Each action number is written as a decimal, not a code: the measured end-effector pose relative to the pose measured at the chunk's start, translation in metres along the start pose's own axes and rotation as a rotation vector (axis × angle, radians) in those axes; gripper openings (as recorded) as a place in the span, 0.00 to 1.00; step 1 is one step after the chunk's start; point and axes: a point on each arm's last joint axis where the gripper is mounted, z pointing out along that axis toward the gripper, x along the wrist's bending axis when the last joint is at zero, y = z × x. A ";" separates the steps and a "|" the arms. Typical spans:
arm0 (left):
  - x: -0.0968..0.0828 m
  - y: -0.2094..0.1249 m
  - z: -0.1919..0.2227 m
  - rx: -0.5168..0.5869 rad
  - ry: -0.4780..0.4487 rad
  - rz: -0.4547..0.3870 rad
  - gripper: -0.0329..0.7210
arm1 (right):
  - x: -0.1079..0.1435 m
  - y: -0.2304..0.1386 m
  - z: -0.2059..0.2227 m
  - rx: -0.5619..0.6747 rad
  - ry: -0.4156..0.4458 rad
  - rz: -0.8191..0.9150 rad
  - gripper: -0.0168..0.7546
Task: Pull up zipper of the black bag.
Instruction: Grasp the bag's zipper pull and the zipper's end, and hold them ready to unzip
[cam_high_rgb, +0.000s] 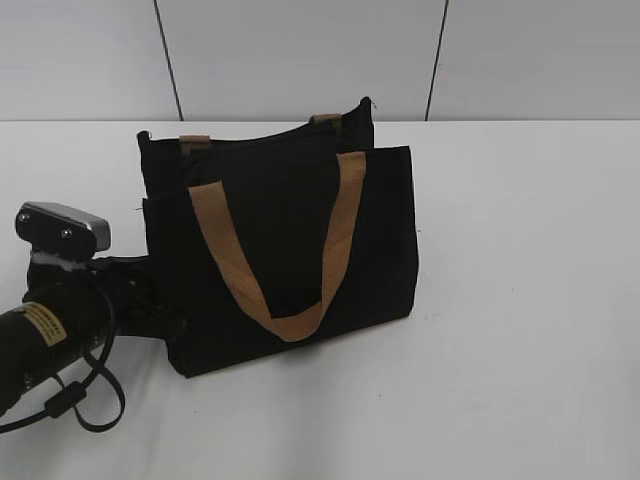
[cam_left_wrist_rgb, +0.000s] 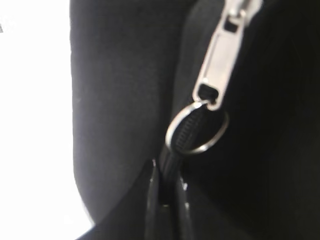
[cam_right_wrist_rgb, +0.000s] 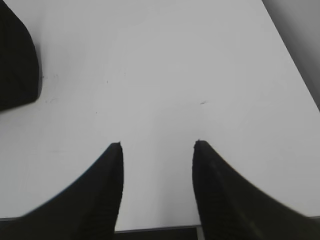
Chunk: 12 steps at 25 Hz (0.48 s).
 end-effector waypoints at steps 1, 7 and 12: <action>0.000 0.001 -0.002 -0.001 0.005 -0.002 0.07 | 0.000 0.000 0.000 0.000 0.000 0.000 0.49; 0.007 0.030 -0.024 -0.109 0.069 -0.023 0.07 | 0.000 0.000 0.000 0.000 0.000 0.000 0.49; 0.010 0.069 -0.044 -0.276 0.085 -0.025 0.07 | 0.000 0.000 0.000 0.000 0.000 0.000 0.49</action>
